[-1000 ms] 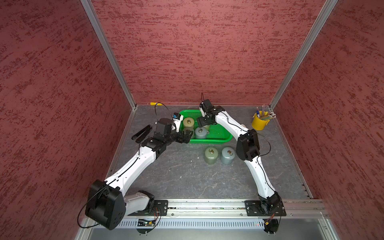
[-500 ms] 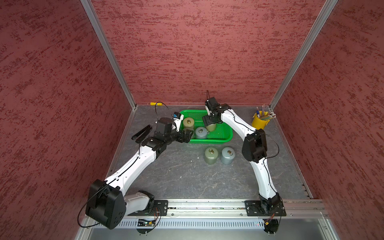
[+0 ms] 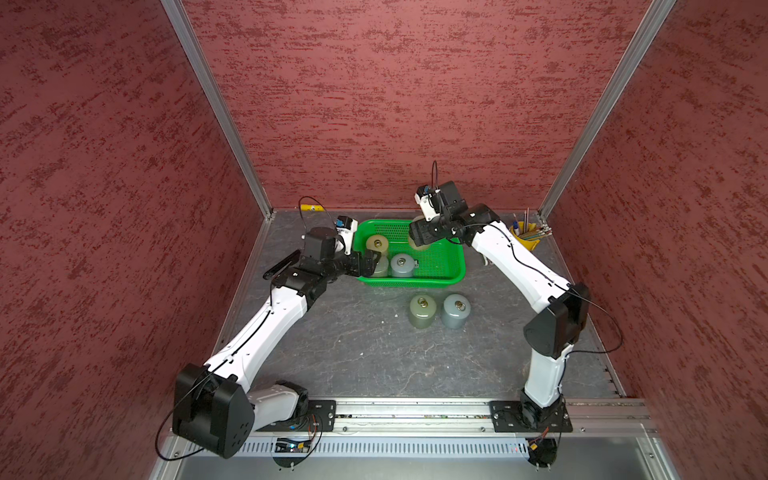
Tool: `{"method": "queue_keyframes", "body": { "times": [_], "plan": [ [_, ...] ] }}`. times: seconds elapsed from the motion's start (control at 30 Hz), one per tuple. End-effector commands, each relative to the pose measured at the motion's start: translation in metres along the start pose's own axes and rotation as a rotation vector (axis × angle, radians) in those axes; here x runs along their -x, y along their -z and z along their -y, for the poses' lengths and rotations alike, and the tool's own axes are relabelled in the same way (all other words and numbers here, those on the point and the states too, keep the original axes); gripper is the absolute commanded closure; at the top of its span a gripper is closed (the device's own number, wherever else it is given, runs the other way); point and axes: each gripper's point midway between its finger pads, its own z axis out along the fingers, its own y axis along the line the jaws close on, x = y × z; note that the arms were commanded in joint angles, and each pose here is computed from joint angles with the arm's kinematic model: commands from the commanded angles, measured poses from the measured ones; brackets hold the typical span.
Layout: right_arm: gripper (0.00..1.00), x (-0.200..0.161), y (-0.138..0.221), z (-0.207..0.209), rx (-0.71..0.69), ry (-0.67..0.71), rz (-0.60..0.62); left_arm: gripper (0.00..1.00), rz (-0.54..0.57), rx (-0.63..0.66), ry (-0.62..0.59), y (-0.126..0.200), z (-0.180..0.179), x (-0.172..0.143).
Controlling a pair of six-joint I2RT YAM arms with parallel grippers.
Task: Take the tea canister out of the basket
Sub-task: Pick up the tea canister from the basket, then place the tea canister at the center of the board.
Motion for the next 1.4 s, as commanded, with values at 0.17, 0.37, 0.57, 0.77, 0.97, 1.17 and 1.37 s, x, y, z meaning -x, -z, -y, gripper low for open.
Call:
{"method": "queue_keyframes", "body": {
  "times": [0.17, 0.37, 0.57, 0.77, 0.97, 1.17, 1.37],
  "plan": [
    [1.0, -0.015, 0.035, -0.098, 0.246, 0.202, 0.105, 0.0, 0.032, 0.056, 0.106, 0.019, -0.028, 0.012],
    [1.0, -0.067, 0.024, -0.139, 0.334, 0.249, 0.016, 0.0, 0.043, 0.048, 0.105, 0.018, -0.027, 0.013],
    [1.0, -0.094, 0.008, -0.175, 0.401, 0.232, -0.013, 0.0, 0.036, 0.008, 0.107, 0.012, -0.021, 0.009],
    [1.0, -0.104, -0.024, -0.185, 0.364, 0.204, -0.037, 0.0, 0.05, 0.02, 0.087, 0.016, -0.02, 0.009],
    [1.0, -0.114, -0.052, -0.183, 0.304, 0.187, -0.072, 0.0, 0.053, 0.016, 0.071, 0.016, -0.017, 0.009],
    [1.0, -0.125, -0.068, -0.184, 0.269, 0.188, -0.118, 0.0, 0.049, 0.011, 0.065, 0.014, -0.014, 0.008],
    [0.96, -0.134, -0.076, -0.184, 0.234, 0.207, -0.145, 0.0, 0.049, 0.003, 0.063, 0.013, -0.012, 0.008]
  ]
}}
